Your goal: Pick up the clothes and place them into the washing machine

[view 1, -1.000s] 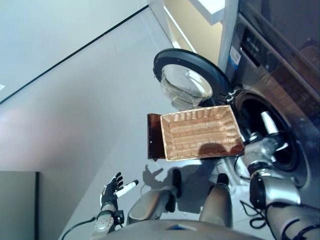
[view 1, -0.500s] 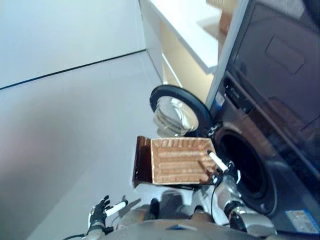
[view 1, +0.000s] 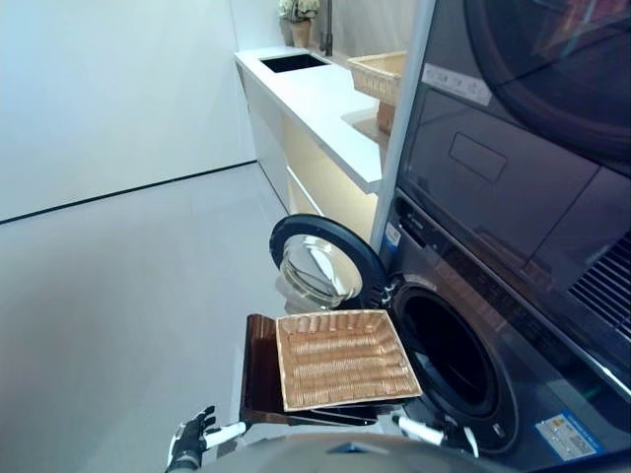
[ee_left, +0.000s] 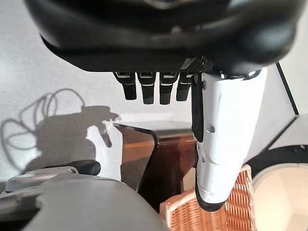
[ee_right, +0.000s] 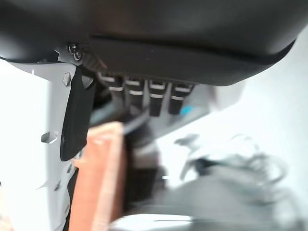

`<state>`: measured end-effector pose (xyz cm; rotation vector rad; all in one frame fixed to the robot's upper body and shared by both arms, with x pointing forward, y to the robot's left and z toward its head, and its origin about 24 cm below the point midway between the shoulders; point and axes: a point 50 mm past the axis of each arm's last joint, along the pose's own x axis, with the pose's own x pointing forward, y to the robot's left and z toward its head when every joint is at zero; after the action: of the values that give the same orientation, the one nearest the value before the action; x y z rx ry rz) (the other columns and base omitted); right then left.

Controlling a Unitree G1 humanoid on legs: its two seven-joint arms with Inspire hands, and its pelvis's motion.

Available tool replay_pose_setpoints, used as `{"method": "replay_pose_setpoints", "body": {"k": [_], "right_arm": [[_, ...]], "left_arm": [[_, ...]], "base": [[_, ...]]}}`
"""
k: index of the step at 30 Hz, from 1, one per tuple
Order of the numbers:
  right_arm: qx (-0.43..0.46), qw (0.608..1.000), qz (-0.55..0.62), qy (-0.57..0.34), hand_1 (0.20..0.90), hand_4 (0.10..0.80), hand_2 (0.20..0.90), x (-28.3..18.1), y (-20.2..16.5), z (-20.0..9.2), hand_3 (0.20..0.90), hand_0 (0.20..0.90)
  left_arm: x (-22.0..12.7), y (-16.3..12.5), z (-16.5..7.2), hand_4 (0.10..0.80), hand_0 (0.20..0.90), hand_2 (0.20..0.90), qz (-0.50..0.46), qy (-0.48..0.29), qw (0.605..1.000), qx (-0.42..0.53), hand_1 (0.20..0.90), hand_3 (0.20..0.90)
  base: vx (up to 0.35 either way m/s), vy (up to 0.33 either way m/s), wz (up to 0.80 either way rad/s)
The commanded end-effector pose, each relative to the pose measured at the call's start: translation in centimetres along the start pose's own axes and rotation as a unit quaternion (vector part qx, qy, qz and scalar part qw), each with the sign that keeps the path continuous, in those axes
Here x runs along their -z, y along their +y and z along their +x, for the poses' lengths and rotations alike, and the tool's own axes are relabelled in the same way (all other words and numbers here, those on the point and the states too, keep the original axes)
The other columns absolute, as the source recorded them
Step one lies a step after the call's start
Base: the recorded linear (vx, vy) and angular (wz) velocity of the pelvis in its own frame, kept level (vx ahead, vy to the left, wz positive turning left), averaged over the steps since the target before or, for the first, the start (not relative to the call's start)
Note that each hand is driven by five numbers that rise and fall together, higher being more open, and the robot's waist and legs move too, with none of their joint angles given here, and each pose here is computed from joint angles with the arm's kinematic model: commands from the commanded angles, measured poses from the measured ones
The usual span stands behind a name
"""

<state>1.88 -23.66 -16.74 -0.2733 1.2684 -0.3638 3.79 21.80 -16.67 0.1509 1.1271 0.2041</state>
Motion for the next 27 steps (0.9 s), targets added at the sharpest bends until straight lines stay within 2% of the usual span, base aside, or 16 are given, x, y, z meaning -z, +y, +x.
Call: {"method": "replay_pose_setpoints", "body": {"k": [1, 3, 7, 19, 27], "right_arm": [[-0.006, 0.992, -0.124, -0.012, 0.9, 0.8, 0.9, -0.5, -1.0, 0.4, 0.9, 0.9], [0.005, 0.992, -0.121, 0.028, 0.9, 0.8, 0.9, 1.2, -1.9, 0.2, 0.9, 0.9], [0.02, 0.995, -0.09, 0.043, 0.9, 0.8, 0.9, 1.4, -2.6, 0.3, 0.9, 0.9], [0.023, 0.996, -0.075, 0.03, 0.9, 0.8, 0.9, 0.3, -1.9, 0.4, 0.9, 0.9], [0.033, 0.996, -0.073, 0.031, 0.9, 0.8, 0.9, 0.0, -2.3, 0.6, 0.9, 0.9]], "left_arm": [[-0.7, -1.0, 0.3, 0.8, 0.9, 0.9, 0.01, -0.003, 1.0, 0.026, 0.9, 0.9], [0.1, -1.4, 0.1, 0.8, 0.9, 0.9, 0.029, 0.017, 0.999, 0.043, 0.9, 0.9], [0.0, -1.7, 0.1, 0.8, 0.9, 0.9, 0.049, 0.017, 0.997, 0.059, 0.9, 0.9], [-0.3, -2.5, 0.2, 0.8, 0.9, 0.9, 0.066, 0.014, 0.995, 0.067, 0.9, 0.9], [-0.3, -2.8, 0.1, 0.8, 0.9, 0.9, 0.046, 0.017, 0.997, 0.067, 0.9, 0.9]], "base": [[-0.051, -0.067, -0.14], [-0.007, -0.077, -0.09], [-0.008, -0.067, 0.04], [-0.005, -0.03, -0.01], [0.0, 0.0, 0.0]]}}
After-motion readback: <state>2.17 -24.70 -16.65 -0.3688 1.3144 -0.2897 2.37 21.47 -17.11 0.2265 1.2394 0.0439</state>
